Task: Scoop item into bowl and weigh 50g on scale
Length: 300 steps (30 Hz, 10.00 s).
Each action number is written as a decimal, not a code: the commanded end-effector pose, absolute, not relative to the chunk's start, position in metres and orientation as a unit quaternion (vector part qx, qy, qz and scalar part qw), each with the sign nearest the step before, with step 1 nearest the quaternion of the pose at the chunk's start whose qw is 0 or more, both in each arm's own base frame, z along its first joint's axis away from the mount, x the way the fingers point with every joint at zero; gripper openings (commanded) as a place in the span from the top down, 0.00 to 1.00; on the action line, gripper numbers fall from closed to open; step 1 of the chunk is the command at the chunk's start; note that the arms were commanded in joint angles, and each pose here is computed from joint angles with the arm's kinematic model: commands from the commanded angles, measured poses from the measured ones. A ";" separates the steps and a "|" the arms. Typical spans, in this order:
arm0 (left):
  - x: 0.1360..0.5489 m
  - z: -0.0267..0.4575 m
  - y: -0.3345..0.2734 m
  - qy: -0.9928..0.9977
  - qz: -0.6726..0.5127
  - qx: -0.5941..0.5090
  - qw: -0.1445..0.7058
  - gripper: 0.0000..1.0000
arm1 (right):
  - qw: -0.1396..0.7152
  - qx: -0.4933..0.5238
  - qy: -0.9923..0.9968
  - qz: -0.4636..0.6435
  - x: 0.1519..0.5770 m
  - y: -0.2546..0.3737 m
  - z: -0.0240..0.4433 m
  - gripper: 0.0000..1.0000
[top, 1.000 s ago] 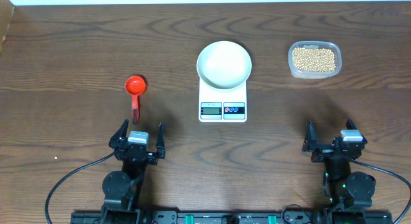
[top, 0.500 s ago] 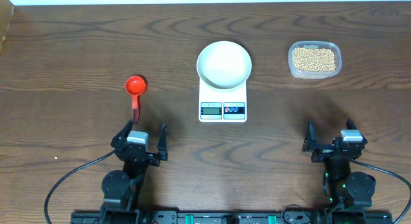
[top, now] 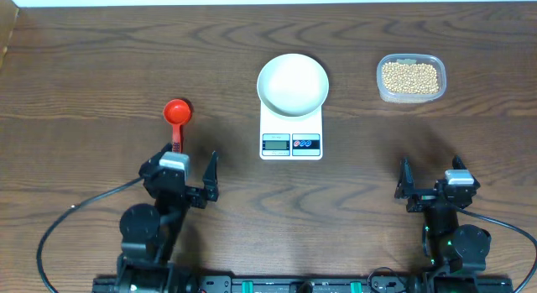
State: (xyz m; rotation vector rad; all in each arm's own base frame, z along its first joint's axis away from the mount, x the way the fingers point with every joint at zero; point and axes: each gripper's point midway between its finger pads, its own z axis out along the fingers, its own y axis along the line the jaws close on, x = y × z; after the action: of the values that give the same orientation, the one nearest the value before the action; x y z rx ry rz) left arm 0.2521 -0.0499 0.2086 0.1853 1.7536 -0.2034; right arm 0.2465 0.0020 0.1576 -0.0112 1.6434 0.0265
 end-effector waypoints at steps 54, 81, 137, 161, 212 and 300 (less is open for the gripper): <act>0.415 0.161 0.031 0.989 -0.024 -0.024 0.147 0.13 | 0.681 -0.008 0.732 0.020 0.246 0.006 0.157 0.01; 0.421 0.029 0.065 0.994 -0.086 -0.051 0.033 0.43 | 0.681 -0.008 0.732 0.020 0.246 0.006 0.158 0.01; 0.435 0.000 0.055 0.996 -0.049 -0.049 0.064 0.71 | 0.681 -0.008 0.732 0.020 0.246 0.006 0.158 0.01; 0.452 0.079 0.060 0.917 -0.088 -0.361 0.147 0.93 | 0.681 -0.008 0.732 0.020 0.246 0.006 0.158 0.01; 0.272 0.212 -0.027 0.808 -0.087 -0.583 0.021 0.93 | 0.644 0.010 0.686 0.337 0.225 0.076 0.204 0.01; 0.298 0.196 -0.182 0.763 -0.169 -0.623 -0.004 0.93 | 0.202 -0.001 0.788 0.581 0.277 0.269 0.244 0.67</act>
State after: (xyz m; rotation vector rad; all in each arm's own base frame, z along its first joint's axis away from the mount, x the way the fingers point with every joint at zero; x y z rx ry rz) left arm 0.3017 -0.1815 0.1985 -1.9341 2.4060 -0.5475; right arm 0.2708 0.2660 0.2380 -0.0201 2.2173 1.6463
